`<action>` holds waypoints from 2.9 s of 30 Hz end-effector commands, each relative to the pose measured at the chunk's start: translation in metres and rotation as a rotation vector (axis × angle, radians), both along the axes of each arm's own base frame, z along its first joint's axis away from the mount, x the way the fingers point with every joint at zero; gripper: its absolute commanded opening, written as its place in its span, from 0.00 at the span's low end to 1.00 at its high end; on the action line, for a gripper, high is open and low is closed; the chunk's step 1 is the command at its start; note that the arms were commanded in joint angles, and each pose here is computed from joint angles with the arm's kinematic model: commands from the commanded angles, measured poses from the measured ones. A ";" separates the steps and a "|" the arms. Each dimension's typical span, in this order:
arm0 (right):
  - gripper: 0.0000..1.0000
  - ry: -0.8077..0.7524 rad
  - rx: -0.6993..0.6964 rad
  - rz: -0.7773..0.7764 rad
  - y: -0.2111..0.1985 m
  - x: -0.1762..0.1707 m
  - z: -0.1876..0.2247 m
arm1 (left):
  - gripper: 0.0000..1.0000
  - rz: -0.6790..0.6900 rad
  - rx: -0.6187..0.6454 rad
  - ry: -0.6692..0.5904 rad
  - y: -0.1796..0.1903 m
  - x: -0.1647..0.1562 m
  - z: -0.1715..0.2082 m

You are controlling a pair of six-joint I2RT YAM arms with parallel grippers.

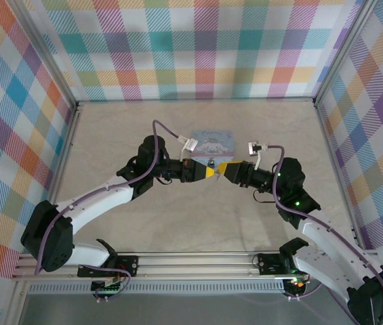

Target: Unlock a padlock with a key

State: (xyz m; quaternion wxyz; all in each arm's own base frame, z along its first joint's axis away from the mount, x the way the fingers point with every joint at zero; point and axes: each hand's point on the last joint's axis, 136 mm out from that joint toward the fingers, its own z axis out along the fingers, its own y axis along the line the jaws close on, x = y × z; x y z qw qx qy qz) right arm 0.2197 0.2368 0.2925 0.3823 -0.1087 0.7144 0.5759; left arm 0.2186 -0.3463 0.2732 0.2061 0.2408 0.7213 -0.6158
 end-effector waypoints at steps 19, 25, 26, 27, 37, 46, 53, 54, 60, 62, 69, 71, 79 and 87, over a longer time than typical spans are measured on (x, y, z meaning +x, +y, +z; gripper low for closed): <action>0.17 0.019 -0.080 0.131 0.008 -0.018 -0.012 | 0.00 -0.043 -0.022 -0.057 0.005 -0.009 0.017; 0.14 0.006 -0.080 0.117 0.005 -0.019 -0.010 | 0.00 -0.056 -0.023 -0.053 0.005 -0.011 0.017; 0.09 0.003 -0.082 0.115 0.004 -0.019 -0.010 | 0.00 -0.060 -0.022 -0.052 0.005 -0.012 0.017; 0.04 0.002 -0.082 0.114 0.004 -0.018 -0.009 | 0.00 -0.061 -0.019 -0.054 0.006 -0.012 0.016; 0.00 -0.012 -0.127 0.055 0.001 -0.005 -0.015 | 0.29 0.060 0.060 -0.047 0.013 0.009 0.002; 0.00 -0.110 -0.387 -0.287 -0.021 0.102 -0.025 | 0.51 0.268 0.208 0.040 0.023 0.039 -0.069; 0.00 -0.145 -0.542 -0.411 -0.022 0.199 -0.051 | 0.55 0.316 0.257 0.025 0.015 0.047 -0.129; 0.00 -0.141 -0.552 -0.421 -0.022 0.211 -0.055 | 0.55 0.317 0.267 0.018 0.013 0.049 -0.134; 0.00 -0.067 -0.616 -0.445 -0.022 0.277 -0.087 | 0.57 0.372 0.330 0.005 0.005 0.075 -0.165; 0.00 -0.047 -0.642 -0.444 -0.022 0.294 -0.100 | 0.57 0.395 0.345 -0.002 0.003 0.085 -0.176; 0.00 0.037 -0.720 -0.432 -0.023 0.332 -0.143 | 0.58 0.529 0.312 -0.092 0.003 0.118 -0.192; 0.00 0.050 -0.738 -0.420 -0.021 0.337 -0.151 | 0.58 0.552 0.325 -0.125 0.003 0.125 -0.195; 0.00 0.104 -0.792 -0.355 -0.015 0.344 -0.180 | 1.00 0.578 0.364 -0.171 -0.003 0.144 -0.212; 0.00 0.159 -0.809 -0.285 -0.009 0.329 -0.203 | 1.00 0.586 0.378 -0.205 -0.005 0.149 -0.223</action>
